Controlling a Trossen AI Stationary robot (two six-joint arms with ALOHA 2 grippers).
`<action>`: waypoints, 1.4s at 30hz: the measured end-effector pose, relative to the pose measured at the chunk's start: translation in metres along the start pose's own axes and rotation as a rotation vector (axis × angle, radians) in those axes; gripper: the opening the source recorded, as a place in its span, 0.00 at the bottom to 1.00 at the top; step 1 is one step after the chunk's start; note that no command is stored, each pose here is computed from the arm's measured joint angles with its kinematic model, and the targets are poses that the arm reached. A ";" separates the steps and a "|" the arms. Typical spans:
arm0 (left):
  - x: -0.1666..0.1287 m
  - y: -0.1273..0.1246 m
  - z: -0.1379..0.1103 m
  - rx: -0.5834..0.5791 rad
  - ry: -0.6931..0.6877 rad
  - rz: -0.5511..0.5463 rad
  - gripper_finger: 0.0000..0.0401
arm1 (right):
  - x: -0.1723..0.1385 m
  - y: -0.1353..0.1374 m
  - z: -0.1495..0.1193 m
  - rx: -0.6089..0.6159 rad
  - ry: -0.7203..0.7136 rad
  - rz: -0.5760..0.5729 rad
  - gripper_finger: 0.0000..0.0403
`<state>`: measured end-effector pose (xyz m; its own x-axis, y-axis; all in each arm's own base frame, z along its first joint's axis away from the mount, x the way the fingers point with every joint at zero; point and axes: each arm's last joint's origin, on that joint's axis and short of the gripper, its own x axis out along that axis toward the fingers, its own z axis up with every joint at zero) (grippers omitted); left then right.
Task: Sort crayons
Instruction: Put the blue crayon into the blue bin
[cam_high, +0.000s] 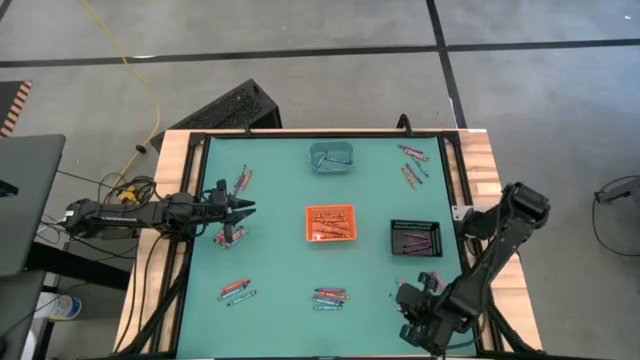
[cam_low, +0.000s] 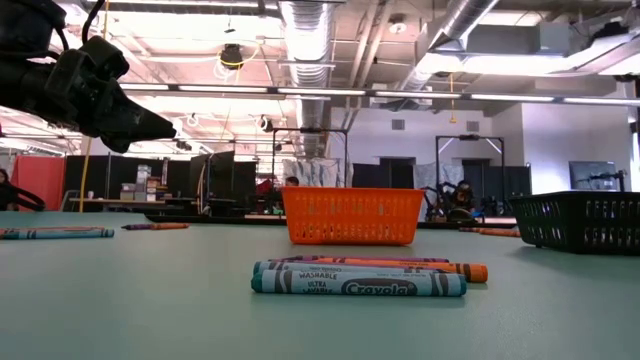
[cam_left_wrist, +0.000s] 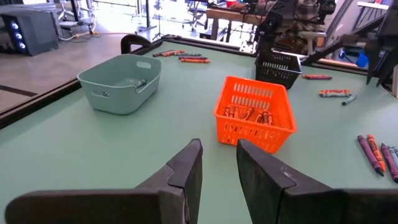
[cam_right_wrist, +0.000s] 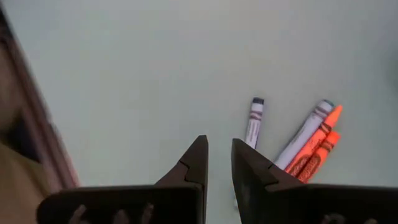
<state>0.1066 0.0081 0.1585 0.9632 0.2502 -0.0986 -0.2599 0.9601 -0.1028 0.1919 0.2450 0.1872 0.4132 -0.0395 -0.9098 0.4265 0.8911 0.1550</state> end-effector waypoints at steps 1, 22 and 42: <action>0.000 0.000 0.000 0.000 0.000 0.000 0.22 | 0.004 0.001 -0.001 -0.021 0.003 -0.008 0.16; 0.000 0.000 0.000 0.000 0.001 0.001 0.22 | 0.028 0.000 -0.001 -0.103 -0.017 -0.098 0.47; 0.000 0.000 0.000 0.000 0.001 0.000 0.22 | 0.057 -0.001 -0.012 -0.194 0.015 -0.191 0.20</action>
<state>0.1067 0.0081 0.1583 0.9631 0.2502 -0.0993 -0.2600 0.9601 -0.1027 0.2056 0.2476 0.1308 0.3274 -0.2103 -0.9212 0.3326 0.9382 -0.0960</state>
